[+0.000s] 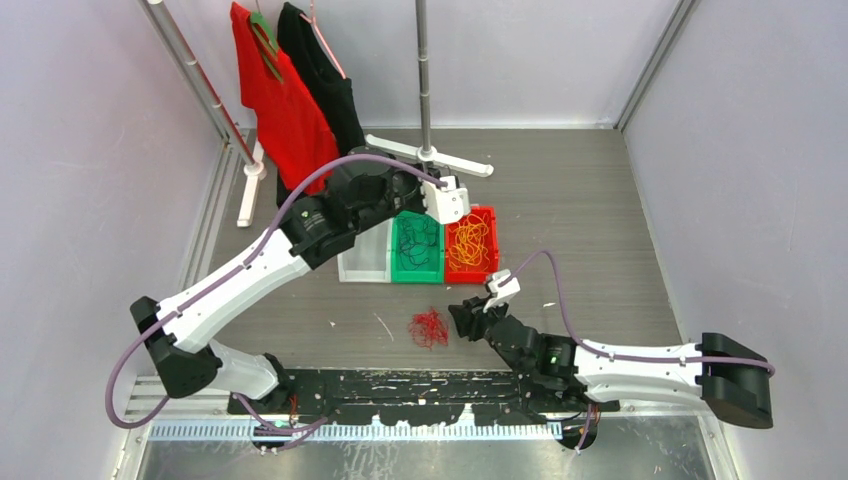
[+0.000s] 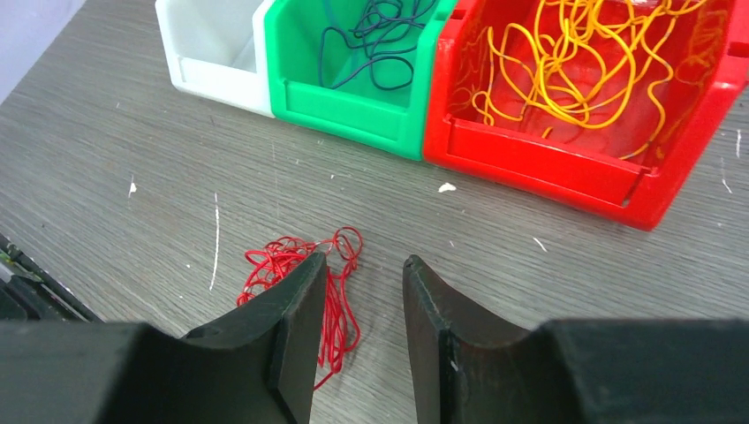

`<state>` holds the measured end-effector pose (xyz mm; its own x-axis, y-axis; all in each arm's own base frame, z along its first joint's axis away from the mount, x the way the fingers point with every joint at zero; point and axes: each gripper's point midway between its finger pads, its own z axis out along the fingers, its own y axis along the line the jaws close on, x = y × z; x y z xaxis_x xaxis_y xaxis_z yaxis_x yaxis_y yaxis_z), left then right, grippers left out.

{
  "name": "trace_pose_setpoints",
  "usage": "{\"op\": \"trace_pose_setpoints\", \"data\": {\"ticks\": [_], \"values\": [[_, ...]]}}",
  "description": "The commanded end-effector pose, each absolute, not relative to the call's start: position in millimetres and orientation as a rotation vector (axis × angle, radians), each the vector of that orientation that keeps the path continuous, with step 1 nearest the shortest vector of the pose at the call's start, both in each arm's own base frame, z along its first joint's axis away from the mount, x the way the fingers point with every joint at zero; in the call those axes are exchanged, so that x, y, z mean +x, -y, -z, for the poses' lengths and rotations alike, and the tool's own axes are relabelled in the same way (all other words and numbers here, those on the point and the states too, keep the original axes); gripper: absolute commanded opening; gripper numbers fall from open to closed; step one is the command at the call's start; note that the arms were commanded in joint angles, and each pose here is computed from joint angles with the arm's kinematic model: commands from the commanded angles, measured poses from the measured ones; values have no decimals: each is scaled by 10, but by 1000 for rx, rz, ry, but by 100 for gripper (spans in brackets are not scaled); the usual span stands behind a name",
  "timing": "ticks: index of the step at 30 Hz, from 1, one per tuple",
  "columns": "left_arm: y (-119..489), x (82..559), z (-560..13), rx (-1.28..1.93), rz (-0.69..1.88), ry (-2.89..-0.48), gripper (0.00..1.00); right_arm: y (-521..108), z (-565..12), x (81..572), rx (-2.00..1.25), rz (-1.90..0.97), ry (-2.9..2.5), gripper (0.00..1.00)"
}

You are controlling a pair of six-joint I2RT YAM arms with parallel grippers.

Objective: Untangle the cables

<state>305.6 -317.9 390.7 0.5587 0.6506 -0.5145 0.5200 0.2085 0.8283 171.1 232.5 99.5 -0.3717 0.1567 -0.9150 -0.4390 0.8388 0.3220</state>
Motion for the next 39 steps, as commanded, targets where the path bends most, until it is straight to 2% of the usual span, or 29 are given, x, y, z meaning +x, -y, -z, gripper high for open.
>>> {"op": "trace_pose_setpoints", "data": {"ticks": [1,14,26,31,39], "values": [[3148,3201,-4248,1330,-182,-1017,0,-2217,-1054,1749,-118,-638,-1844,42],[3063,3526,-3423,1507,-276,-1105,0,-2165,-1145,1730,-100,-662,-1830,38],[2989,3392,-2575,1681,-183,-1311,0,-2099,-1174,1731,-80,-661,-1819,37],[2804,3410,-2177,1770,-267,-1421,0,-2075,-1208,1738,-70,-658,-1812,37],[2981,3441,-1960,1740,-163,-1515,0,-2096,-1253,1747,-79,-655,-1807,37]]}}
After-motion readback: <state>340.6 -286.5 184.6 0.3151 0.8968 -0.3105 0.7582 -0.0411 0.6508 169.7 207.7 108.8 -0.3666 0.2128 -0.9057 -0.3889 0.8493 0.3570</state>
